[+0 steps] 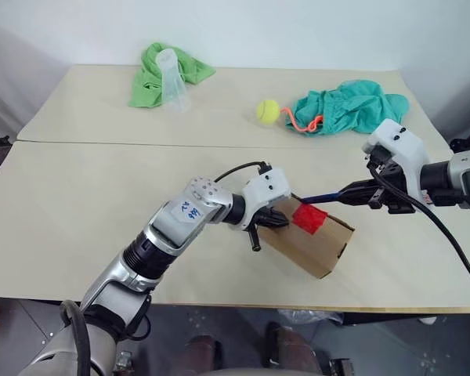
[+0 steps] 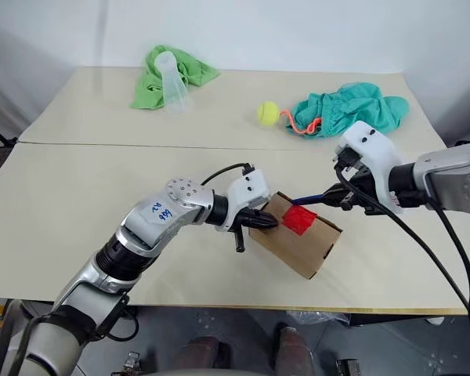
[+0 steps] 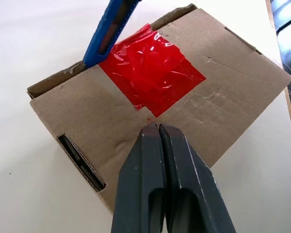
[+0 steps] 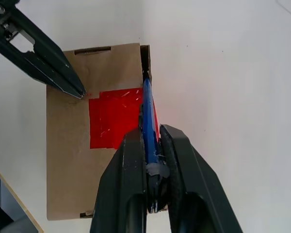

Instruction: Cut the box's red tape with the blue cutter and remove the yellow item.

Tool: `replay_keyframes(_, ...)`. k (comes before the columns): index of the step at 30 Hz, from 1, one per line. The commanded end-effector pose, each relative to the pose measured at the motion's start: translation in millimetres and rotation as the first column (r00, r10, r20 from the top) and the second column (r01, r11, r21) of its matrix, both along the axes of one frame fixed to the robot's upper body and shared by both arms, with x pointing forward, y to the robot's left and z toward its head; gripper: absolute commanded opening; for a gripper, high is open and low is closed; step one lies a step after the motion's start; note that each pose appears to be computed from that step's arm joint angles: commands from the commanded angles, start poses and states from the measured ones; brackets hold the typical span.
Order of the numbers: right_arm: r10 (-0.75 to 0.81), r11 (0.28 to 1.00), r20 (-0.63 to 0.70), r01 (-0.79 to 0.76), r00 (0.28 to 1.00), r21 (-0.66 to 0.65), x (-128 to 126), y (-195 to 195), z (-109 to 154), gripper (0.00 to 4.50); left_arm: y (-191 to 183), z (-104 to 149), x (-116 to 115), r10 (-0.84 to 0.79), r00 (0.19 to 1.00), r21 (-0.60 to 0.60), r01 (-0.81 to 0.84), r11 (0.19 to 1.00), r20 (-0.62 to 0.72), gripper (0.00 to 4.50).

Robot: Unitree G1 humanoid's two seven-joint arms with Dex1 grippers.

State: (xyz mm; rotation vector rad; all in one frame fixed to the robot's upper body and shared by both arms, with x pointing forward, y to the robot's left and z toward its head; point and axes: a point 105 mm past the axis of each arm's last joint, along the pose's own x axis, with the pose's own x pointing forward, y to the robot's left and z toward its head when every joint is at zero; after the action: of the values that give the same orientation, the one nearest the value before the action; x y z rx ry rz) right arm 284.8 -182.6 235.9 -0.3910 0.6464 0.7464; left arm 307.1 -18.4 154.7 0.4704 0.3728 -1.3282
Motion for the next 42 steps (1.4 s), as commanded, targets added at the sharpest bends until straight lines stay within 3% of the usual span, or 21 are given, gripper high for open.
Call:
replay_keyframes(1, -0.002, 1.000, -0.095, 0.000, 0.995, -0.029, -8, -4, -11, 0.15, 9, -38, -1, 0.058, 0.993, 0.125, -0.045, 0.991, -0.102, 0.05)
replay_keyframes(42, -0.033, 0.990, -0.268, -0.005, 0.963, -0.140, -33, -23, -20, 0.15, 7, -41, 2, 0.083, 0.991, 0.117, -0.070, 0.991, -0.109, 0.05)
